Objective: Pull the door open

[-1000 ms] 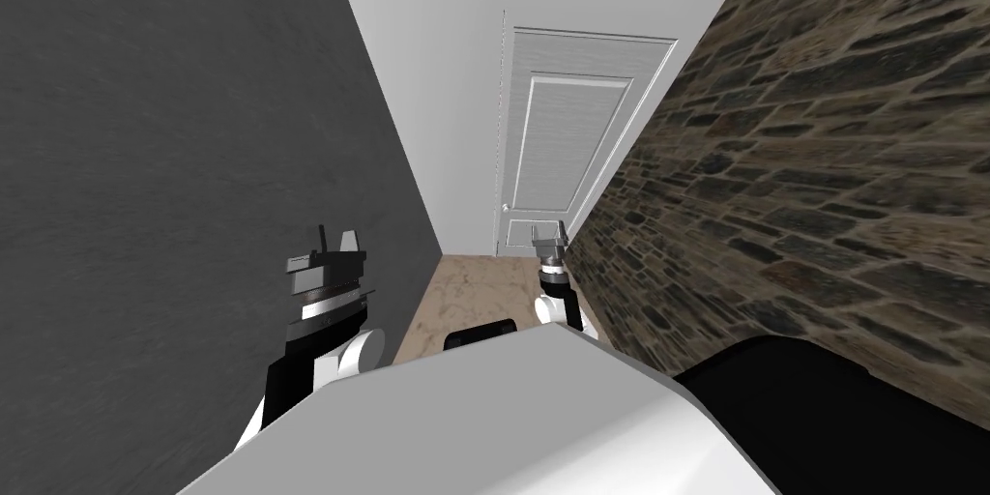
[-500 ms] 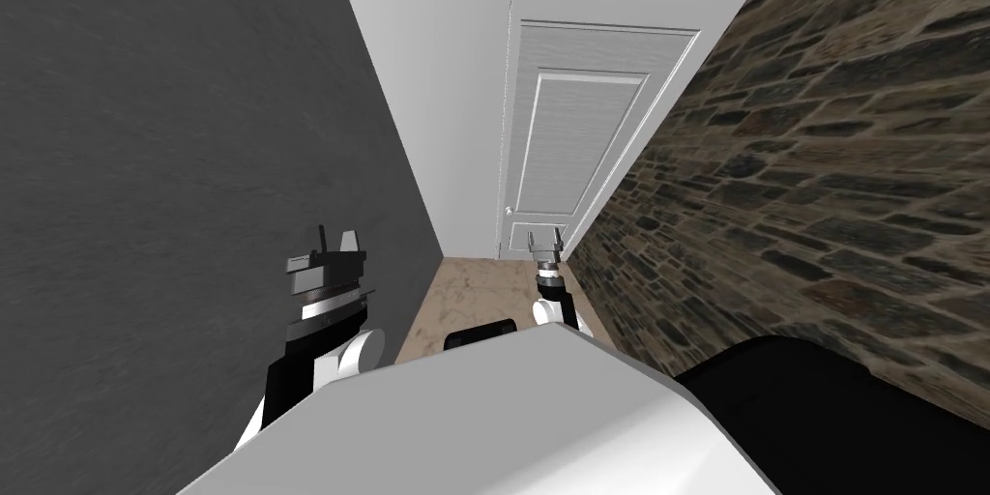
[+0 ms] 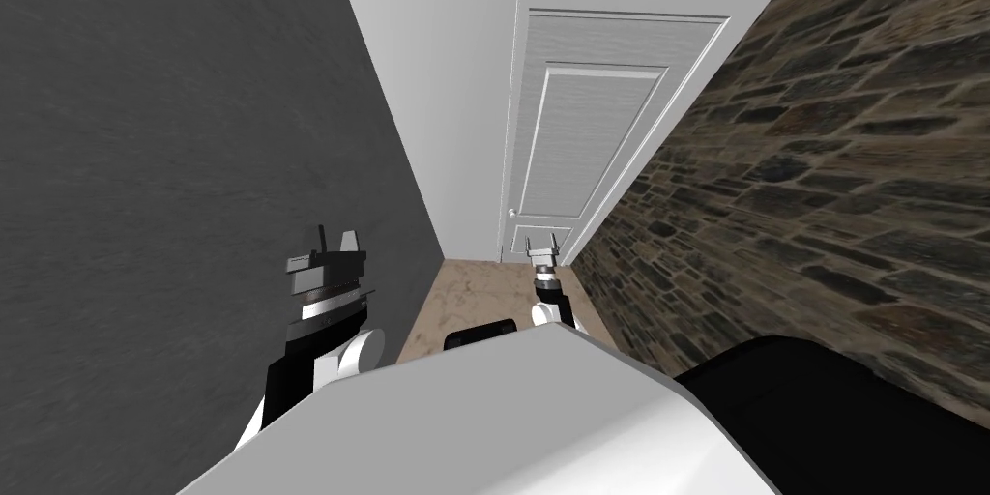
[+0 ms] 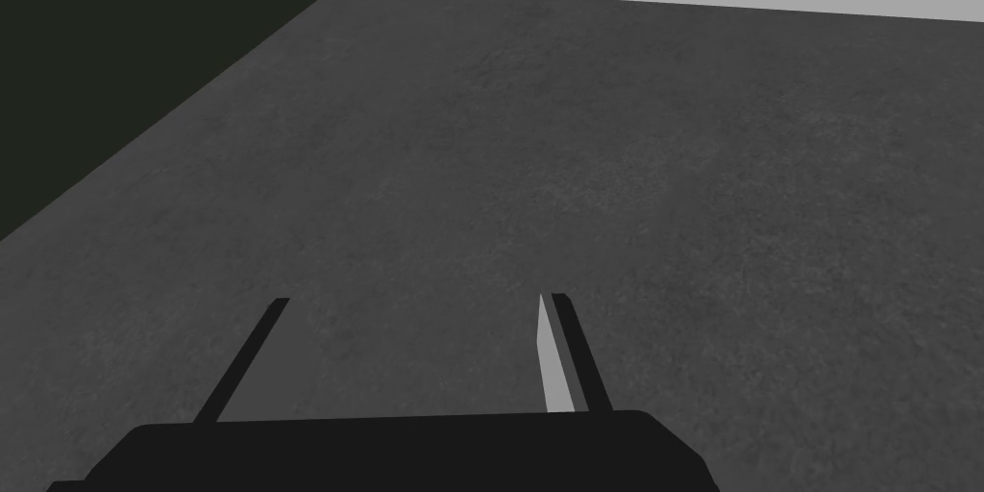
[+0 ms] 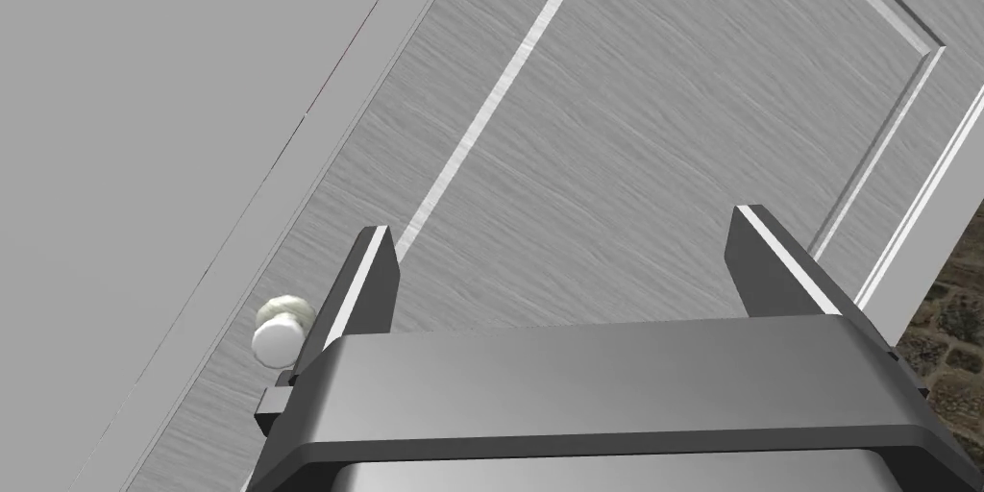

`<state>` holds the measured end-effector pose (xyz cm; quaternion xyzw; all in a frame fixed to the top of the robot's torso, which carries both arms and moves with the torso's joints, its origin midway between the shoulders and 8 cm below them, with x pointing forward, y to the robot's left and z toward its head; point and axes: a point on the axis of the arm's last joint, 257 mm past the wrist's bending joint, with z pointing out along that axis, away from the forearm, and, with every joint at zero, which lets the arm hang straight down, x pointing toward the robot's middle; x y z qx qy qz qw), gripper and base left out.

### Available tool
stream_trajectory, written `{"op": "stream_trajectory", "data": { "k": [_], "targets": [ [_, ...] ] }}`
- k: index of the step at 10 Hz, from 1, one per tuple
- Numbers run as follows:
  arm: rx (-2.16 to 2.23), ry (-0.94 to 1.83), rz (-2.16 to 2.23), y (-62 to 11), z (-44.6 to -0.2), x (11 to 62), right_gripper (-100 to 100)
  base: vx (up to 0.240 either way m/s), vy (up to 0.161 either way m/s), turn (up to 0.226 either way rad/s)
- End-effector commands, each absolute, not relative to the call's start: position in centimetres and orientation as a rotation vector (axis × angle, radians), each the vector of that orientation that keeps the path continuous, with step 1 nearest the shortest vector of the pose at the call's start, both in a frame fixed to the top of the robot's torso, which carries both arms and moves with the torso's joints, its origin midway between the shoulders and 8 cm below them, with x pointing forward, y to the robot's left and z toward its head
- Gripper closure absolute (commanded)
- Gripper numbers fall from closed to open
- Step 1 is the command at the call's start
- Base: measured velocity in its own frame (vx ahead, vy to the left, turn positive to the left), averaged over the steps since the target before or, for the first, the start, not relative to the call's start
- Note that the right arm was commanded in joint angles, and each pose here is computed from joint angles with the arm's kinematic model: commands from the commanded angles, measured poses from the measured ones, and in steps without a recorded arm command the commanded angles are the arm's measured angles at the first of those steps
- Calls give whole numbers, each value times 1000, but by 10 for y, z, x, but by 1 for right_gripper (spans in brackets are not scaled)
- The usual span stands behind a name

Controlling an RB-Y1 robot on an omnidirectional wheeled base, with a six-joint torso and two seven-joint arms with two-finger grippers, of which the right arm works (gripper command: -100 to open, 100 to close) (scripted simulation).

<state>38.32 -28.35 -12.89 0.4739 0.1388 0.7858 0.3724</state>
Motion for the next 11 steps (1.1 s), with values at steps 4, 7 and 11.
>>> {"op": "stream_trajectory", "data": {
  "k": [4,7,11],
  "targets": [
    [1362,286,2084,-289,-170,384,-100,103,4,35],
    [1456,235,2116,-293,-197,384,-100,104,0,36],
    [1574,161,2143,-301,-230,380,-100,97,-7,33]
  ]
}}
